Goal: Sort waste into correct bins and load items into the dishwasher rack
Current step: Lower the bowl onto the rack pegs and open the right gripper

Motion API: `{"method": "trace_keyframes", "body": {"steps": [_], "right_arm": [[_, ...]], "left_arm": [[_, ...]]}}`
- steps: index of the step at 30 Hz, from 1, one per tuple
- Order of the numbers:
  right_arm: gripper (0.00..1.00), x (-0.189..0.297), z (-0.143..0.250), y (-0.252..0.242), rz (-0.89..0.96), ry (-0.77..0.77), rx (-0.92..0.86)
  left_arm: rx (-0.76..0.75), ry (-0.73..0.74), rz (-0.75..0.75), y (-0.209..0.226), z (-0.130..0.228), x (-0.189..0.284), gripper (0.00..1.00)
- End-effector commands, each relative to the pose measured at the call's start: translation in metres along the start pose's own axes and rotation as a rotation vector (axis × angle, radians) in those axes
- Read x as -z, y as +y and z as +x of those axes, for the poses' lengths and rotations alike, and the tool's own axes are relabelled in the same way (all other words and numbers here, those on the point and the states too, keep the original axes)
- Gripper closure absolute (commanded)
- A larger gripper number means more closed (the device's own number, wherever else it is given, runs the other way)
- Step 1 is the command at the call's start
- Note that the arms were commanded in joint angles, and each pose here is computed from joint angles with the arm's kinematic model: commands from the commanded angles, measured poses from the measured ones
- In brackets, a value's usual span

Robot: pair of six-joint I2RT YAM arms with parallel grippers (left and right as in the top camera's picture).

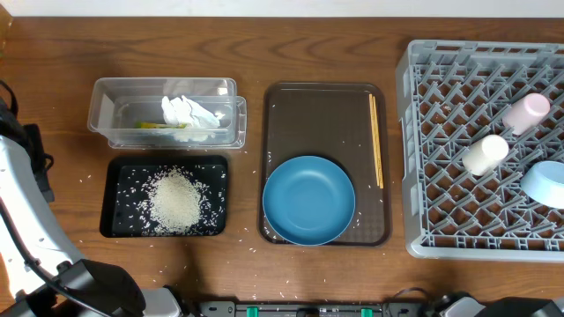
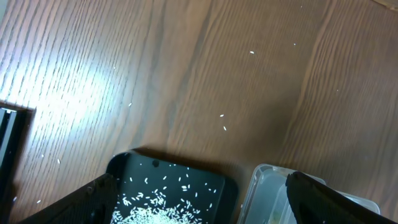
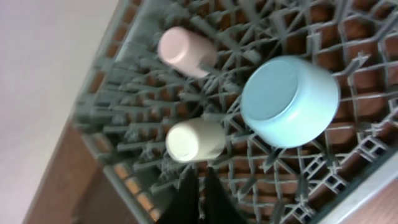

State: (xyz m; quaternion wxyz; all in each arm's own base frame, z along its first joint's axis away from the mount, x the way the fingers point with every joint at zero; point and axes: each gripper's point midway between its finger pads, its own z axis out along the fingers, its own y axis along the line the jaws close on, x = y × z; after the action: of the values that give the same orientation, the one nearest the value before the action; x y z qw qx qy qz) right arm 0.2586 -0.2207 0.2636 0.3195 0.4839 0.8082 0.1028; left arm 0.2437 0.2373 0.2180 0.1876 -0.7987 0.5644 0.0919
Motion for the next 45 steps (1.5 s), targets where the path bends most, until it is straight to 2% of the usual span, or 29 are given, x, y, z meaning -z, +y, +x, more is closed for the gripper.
{"method": "trace_keyframes", "body": {"steps": [1, 8, 16, 33, 45], "right_arm": [[0.99, -0.018, -0.006, -0.02, 0.206, -0.04, -0.061], [0.99, -0.069, -0.015, -0.039, 0.354, -0.018, -0.056], [0.99, -0.12, 0.002, -0.066, 0.421, 0.126, -0.081], [0.99, -0.122, 0.027, -0.09, 0.528, 0.23, -0.093], [0.99, -0.138, 0.004, -0.066, 0.383, 0.149, -0.091]], "left_arm": [[-0.011, -0.002, -0.013, 0.003, 0.0, -0.001, 0.11], [-0.012, -0.002, -0.013, 0.003, 0.0, -0.001, 0.11], [-0.011, -0.002, -0.013, 0.003, 0.0, -0.001, 0.11], [-0.011, -0.002, -0.013, 0.003, 0.0, -0.001, 0.11], [-0.011, -0.002, -0.013, 0.003, 0.0, -0.001, 0.11]]}}
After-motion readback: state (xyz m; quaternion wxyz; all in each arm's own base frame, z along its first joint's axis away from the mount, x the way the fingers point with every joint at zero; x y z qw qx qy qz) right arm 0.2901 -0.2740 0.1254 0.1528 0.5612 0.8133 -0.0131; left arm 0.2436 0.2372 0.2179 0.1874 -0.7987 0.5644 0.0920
